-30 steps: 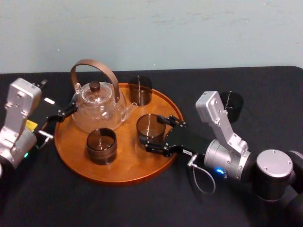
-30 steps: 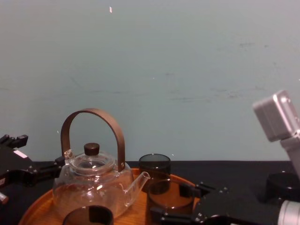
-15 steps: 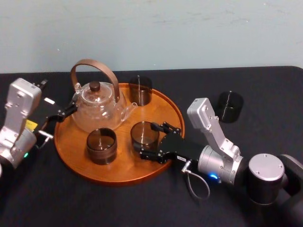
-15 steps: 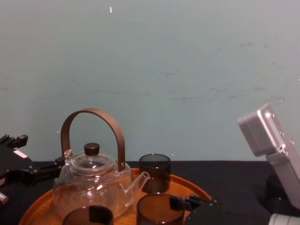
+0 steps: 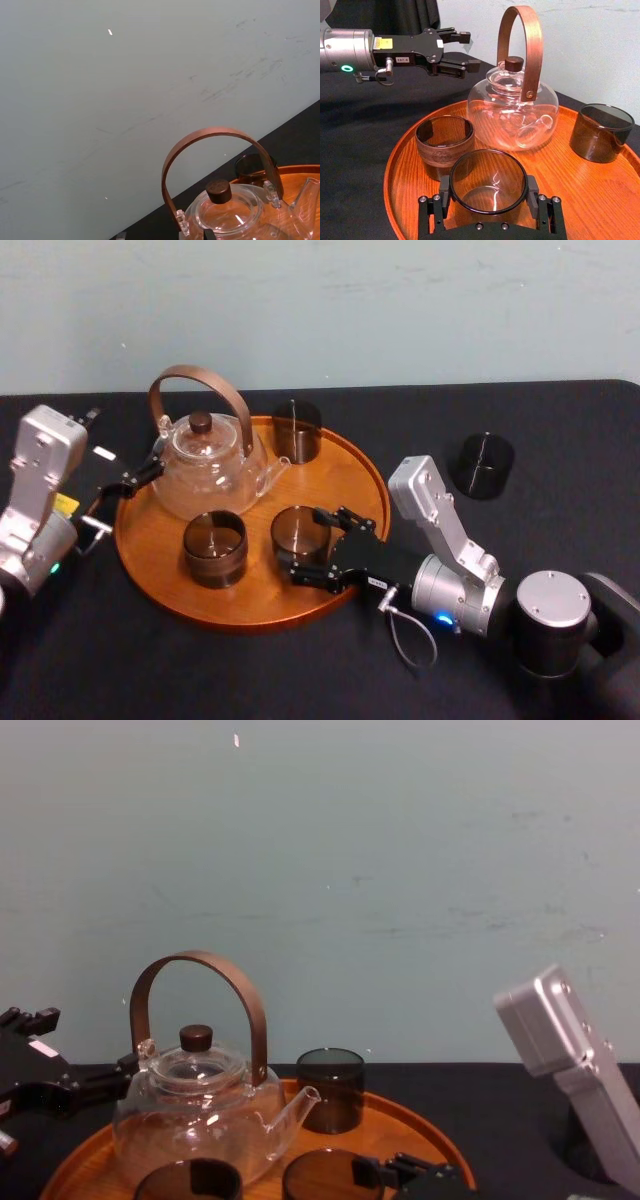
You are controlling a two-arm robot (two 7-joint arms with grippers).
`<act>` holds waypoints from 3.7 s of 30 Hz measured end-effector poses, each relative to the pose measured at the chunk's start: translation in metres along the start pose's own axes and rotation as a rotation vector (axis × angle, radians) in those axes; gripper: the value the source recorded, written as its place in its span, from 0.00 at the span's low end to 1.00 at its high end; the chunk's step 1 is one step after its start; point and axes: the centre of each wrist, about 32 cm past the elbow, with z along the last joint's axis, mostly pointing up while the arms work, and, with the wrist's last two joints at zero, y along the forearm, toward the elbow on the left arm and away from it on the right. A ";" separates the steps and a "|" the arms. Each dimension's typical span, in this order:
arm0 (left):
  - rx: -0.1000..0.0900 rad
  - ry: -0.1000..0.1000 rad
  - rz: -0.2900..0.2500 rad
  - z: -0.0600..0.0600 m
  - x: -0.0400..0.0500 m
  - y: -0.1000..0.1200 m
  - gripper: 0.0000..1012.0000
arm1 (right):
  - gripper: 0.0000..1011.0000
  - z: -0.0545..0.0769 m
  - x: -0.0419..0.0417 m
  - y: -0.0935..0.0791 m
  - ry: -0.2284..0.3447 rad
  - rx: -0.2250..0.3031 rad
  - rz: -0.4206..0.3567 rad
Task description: Pick up the glass from the table and place it on the tray.
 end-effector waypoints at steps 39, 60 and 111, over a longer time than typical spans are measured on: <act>0.000 0.000 0.000 0.000 0.0000 0.000 0.99 | 0.89 -0.014 0.0023 0.008 0.036 -0.008 0.010; 0.000 0.000 0.000 0.000 0.0000 0.000 0.99 | 0.99 -0.007 -0.0034 -0.010 -0.043 0.060 -0.026; 0.000 0.000 0.000 0.000 0.0000 0.000 0.99 | 0.99 -0.018 0.0118 -0.138 -0.004 0.137 -0.255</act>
